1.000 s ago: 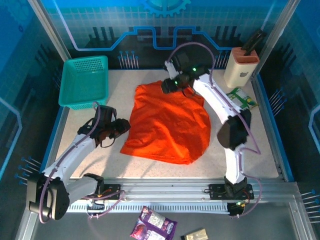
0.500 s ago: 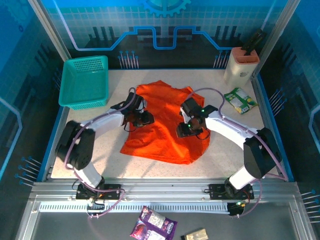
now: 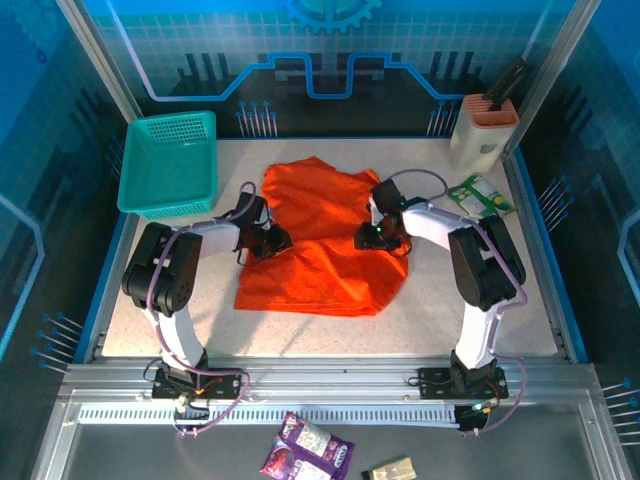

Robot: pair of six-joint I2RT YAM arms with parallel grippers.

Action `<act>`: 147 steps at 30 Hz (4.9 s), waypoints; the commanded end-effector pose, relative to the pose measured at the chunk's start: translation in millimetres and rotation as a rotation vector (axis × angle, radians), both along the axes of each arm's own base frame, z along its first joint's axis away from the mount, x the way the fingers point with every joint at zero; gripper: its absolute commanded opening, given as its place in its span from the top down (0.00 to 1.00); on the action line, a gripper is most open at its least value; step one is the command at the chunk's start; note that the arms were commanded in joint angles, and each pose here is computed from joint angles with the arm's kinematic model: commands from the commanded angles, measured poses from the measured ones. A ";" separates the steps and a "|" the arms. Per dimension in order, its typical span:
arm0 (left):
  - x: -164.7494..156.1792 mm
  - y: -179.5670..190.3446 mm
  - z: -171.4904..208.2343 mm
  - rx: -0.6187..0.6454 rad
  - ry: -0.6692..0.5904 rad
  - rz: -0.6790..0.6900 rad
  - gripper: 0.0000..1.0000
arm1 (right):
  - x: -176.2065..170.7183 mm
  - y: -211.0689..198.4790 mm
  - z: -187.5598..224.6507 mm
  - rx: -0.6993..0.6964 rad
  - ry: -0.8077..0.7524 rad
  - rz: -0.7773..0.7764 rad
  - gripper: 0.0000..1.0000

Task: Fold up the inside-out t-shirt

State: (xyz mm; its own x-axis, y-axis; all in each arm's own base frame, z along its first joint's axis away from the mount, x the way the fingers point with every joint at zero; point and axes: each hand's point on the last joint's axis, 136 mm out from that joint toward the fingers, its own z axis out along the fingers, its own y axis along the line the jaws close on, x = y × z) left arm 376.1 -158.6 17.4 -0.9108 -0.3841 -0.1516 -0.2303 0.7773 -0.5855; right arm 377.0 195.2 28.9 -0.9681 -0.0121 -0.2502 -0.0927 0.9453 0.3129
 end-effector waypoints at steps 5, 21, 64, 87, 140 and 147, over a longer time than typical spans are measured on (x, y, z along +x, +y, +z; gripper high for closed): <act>-11.2 11.1 14.9 0.003 -0.008 0.018 0.77 | 20.3 8.0 35.4 0.001 -0.055 0.093 0.49; -16.4 -24.6 75.7 0.063 -0.109 -0.143 0.76 | -82.0 20.0 88.2 -0.114 -0.142 0.555 0.49; -58.4 -39.5 86.5 0.055 -0.191 -0.283 0.71 | -152.9 20.2 59.9 -0.277 -0.351 1.300 0.97; -90.6 -159.5 71.5 0.221 -0.571 -0.824 0.33 | -105.8 21.4 138.7 0.194 -0.382 0.747 1.00; -87.0 -188.1 259.0 -0.031 -0.593 -0.790 1.00 | -55.8 110.3 82.1 0.216 -0.800 0.075 0.97; -121.7 -192.8 272.3 -0.104 -0.590 -0.826 1.00 | 9.0 102.3 79.6 0.269 -0.794 -0.034 0.91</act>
State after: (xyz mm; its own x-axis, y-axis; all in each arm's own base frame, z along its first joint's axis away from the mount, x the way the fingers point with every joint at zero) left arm 279.9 -347.2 282.5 -0.6710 0.2812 -0.6860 0.6947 0.5617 -0.4493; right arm 357.2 295.2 83.0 -0.5628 0.0683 -0.8238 -0.3647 0.8738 0.3216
